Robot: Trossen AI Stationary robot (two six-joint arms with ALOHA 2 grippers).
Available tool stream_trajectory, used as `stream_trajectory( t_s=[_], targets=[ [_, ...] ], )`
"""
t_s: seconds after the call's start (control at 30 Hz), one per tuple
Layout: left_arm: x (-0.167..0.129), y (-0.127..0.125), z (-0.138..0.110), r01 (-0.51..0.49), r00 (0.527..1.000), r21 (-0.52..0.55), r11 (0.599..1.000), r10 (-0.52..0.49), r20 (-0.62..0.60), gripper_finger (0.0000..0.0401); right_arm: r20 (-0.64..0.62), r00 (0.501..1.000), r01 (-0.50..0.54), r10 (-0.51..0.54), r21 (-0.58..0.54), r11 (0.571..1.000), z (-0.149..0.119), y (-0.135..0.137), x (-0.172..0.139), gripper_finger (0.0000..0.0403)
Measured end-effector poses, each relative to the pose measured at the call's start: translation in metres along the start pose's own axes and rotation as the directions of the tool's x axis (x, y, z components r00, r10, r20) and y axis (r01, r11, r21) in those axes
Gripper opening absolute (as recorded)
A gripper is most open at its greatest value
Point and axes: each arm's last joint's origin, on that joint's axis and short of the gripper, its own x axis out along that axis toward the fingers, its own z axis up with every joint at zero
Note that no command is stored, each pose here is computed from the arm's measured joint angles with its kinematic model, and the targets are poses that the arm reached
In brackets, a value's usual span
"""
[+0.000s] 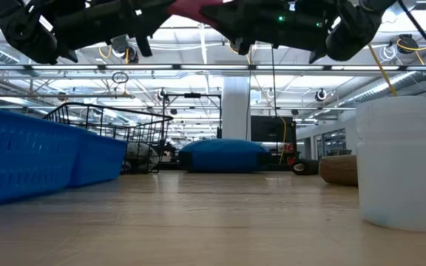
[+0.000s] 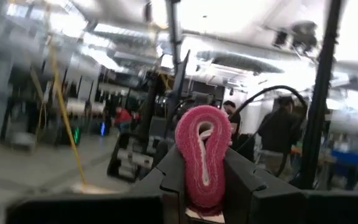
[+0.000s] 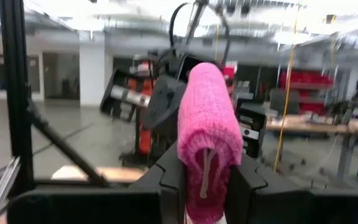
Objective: Pick & place medical supplies in basket/bin
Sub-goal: Put the pink bandage into the top blue bin
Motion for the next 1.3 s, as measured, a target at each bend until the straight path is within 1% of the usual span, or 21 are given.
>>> stream_trajectory(
  t_s=[0.07, 0.1, 0.13, 0.2, 0.27, 0.33, 0.37, 0.4, 0.43, 0.47, 0.57, 0.63, 0.7, 0.73, 0.8, 0.9, 1.03, 1.1, 1.17, 1.2, 1.3],
  targets=[
    [-0.002, 0.001, 0.005, 0.001, 1.000, -0.078, 0.997, -0.002, -0.015, 0.0060, -0.073, 0.997, -0.011, 0.012, 0.014, 1.000, 0.001, -0.002, -0.002, 0.0050],
    [-0.003, 0.000, 0.008, 0.015, 0.999, -0.097, 0.995, -0.018, -0.035, 0.0064, -0.109, 0.994, -0.014, 0.015, 0.017, 1.000, 0.003, -0.003, -0.004, 0.0050],
    [-0.002, 0.000, 0.011, 0.024, 0.997, -0.105, 0.994, -0.030, -0.065, 0.0076, -0.146, 0.989, -0.021, 0.024, 0.021, 1.000, 0.004, -0.004, -0.006, 0.0050],
    [0.001, -0.003, 0.020, -0.002, 0.989, -0.104, 0.995, -0.014, -0.149, 0.0112, -0.190, 0.981, -0.037, 0.040, 0.021, 0.999, 0.008, -0.003, -0.009, 0.0050],
    [0.003, -0.005, 0.031, -0.085, 0.960, -0.067, 0.994, 0.064, -0.274, 0.0152, -0.245, 0.969, -0.034, 0.038, 0.018, 0.999, 0.009, -0.003, -0.012, 0.0050],
    [0.010, -0.006, 0.043, -0.210, 0.894, 0.005, 0.978, 0.194, -0.403, 0.0191, -0.326, 0.944, -0.045, 0.052, 0.031, 0.999, 0.006, -0.003, -0.017, 0.0049],
    [0.014, -0.007, 0.051, -0.268, 0.852, 0.052, 0.962, 0.262, -0.453, 0.0210, -0.370, 0.926, -0.066, 0.078, 0.045, 0.997, 0.001, -0.002, -0.019, 0.0049],
    [0.016, -0.008, 0.058, -0.318, 0.801, 0.098, 0.943, 0.323, -0.504, 0.0226, -0.415, 0.904, -0.085, 0.103, 0.063, 0.994, -0.004, 0.000, -0.021, 0.0049],
    [0.019, -0.009, 0.064, -0.352, 0.748, 0.135, 0.926, 0.365, -0.554, 0.0241, -0.450, 0.884, -0.105, 0.130, 0.081, 0.991, -0.008, 0.002, -0.023, 0.0049],
    [0.023, -0.011, 0.069, -0.365, 0.707, 0.159, 0.917, 0.384, -0.594, 0.0254, -0.467, 0.871, -0.119, 0.149, 0.094, 0.988, -0.010, 0.002, -0.025, 0.0049],
    [0.043, -0.017, 0.081, -0.338, 0.613, 0.179, 0.924, 0.361, -0.702, 0.0284, -0.482, 0.862, -0.123, 0.157, 0.102, 0.987, -0.009, 0.002, -0.025, 0.0049],
    [0.057, -0.021, 0.085, -0.284, 0.538, 0.193, 0.939, 0.323, -0.778, 0.0295, -0.506, 0.848, -0.120, 0.158, 0.108, 0.987, -0.013, 0.002, -0.027, 0.0049],
    [0.073, -0.025, 0.077, -0.208, 0.443, 0.202, 0.957, 0.276, -0.853, 0.0300, -0.501, 0.848, -0.132, 0.172, 0.115, 0.985, -0.013, 0.003, -0.027, 0.0049],
    [0.081, -0.027, 0.072, -0.166, 0.404, 0.196, 0.966, 0.248, -0.880, 0.0301, -0.491, 0.854, -0.134, 0.173, 0.113, 0.985, -0.011, 0.003, -0.026, 0.0049],
    [0.098, -0.030, 0.059, -0.083, 0.346, 0.176, 0.981, 0.193, -0.918, 0.0300, -0.481, 0.860, -0.134, 0.171, 0.111, 0.985, -0.010, 0.003, -0.026, 0.0049],
    [0.119, -0.035, 0.044, 0.021, 0.302, 0.138, 0.990, 0.125, -0.945, 0.0295, -0.499, 0.850, -0.128, 0.168, 0.114, 0.985, -0.012, 0.003, -0.026, 0.0049],
    [0.135, -0.034, 0.023, 0.088, 0.253, 0.148, 0.985, 0.121, -0.960, 0.0288, -0.490, 0.853, -0.139, 0.178, 0.116, 0.984, -0.011, 0.006, -0.026, 0.0049],
    [0.138, -0.033, 0.018, 0.092, 0.242, 0.149, 0.985, 0.123, -0.962, 0.0284, -0.493, 0.851, -0.141, 0.182, 0.119, 0.983, -0.011, 0.007, -0.026, 0.0049],
    [0.139, -0.031, 0.017, 0.087, 0.240, 0.151, 0.985, 0.127, -0.962, 0.0279, -0.490, 0.852, -0.148, 0.187, 0.117, 0.982, -0.011, 0.009, -0.026, 0.0050],
    [0.139, -0.030, 0.015, 0.082, 0.228, 0.153, 0.985, 0.130, -0.965, 0.0276, -0.489, 0.852, -0.151, 0.188, 0.114, 0.982, -0.011, 0.010, -0.026, 0.0051],
    [0.139, -0.025, 0.010, 0.041, 0.208, 0.152, 0.988, 0.140, -0.968, 0.0263, -0.497, 0.847, -0.156, 0.190, 0.111, 0.982, -0.011, 0.012, -0.026, 0.0051]
  ],
)
